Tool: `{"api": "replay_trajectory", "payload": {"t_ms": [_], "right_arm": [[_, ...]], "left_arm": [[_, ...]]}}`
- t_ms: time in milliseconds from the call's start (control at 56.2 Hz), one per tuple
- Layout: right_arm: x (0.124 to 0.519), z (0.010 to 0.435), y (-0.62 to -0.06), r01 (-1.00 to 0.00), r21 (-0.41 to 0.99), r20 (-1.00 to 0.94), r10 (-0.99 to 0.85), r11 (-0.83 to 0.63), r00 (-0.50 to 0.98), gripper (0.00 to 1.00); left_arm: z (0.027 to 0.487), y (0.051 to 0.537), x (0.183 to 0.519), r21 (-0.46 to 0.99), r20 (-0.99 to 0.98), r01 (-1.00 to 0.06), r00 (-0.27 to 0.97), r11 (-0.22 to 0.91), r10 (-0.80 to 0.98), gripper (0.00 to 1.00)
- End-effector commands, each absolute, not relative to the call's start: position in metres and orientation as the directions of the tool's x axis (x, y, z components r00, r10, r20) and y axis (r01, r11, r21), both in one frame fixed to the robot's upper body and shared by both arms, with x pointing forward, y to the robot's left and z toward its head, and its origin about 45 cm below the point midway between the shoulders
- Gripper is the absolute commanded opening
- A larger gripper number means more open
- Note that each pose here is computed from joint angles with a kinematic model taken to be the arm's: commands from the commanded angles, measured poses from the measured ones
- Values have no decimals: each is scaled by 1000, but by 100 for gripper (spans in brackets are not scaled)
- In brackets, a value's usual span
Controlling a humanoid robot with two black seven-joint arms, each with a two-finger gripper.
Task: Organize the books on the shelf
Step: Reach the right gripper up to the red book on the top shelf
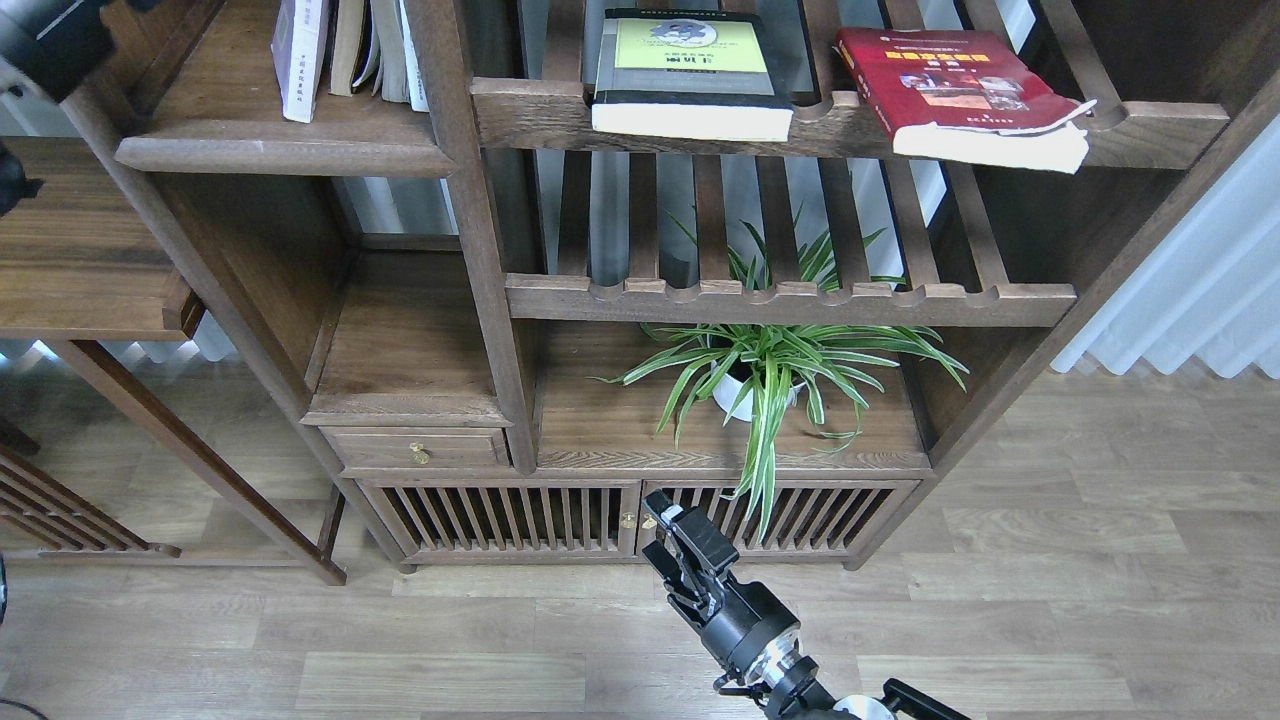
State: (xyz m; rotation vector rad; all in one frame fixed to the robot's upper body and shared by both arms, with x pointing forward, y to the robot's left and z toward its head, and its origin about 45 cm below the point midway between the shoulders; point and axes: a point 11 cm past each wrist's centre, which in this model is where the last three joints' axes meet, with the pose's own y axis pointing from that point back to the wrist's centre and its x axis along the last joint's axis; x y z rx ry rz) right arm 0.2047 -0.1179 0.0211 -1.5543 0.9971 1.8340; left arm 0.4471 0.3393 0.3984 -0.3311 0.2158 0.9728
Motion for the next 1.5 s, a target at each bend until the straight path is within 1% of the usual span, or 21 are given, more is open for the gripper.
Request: {"api": "replay_trajectory", "payload": {"t_ms": [0,53,89,142,249,320,392,552,641,712,819,943,1104,1228,1299,1477], "right_arm": [[221,42,-116,-813,124,-989,-8,-569,-145,98],[226,53,-113,-818,87,-993,19,-568,-119,98],[229,61,-111,-823,60,-994,41,-565,-101,98],[230,64,-109,-822,50,-995,47,-567,-93,98],[232,69,-108,-819,35,-995,55,-573,-81,98],[235,73,-124,-817,33,-998,23,-575,-56,99],[240,91,-139,-808,-6,-1000,8,-589,1,99],[250,109,-155,-803,-42,-998,-11,-594,60,98],[261,116,-174,-822,-52,-996,-34,-567,86,98],[274,129,-185,-840,-89,-992,-32,-535,125,98],[286,149,-193,-852,-149,-984,-12,-502,179,98],[289,178,-194,-832,-227,-967,18,-506,253,98],[298,211,-207,-822,-314,-940,31,-475,340,98],[300,234,-222,-808,-358,-917,12,-468,399,98],[301,237,-225,-807,-365,-913,7,-464,408,98],[319,267,-241,-799,-445,-873,-2,-405,487,98]], "left_arm": [[379,347,441,-144,-384,-845,527,515,758,100],[367,347,438,-100,-416,-842,519,530,747,100],[349,342,434,-57,-470,-829,513,556,718,100],[334,336,429,-36,-526,-813,510,581,681,100],[330,331,426,-58,-559,-806,515,589,650,100],[328,329,424,-67,-560,-806,518,588,646,100],[326,320,418,-79,-556,-793,538,604,633,100],[321,303,410,-75,-554,-763,567,642,609,100],[309,292,403,-67,-575,-747,571,662,586,100],[289,282,394,-42,-605,-735,558,677,568,100],[264,270,385,-31,-652,-732,531,680,542,100],[238,256,375,-66,-729,-755,483,653,485,100],[211,252,360,-26,-771,-758,430,651,470,100],[204,252,358,-11,-772,-762,418,648,478,100],[205,253,358,-11,-771,-763,418,647,480,100],[205,257,359,-11,-769,-769,415,639,486,100]]}}
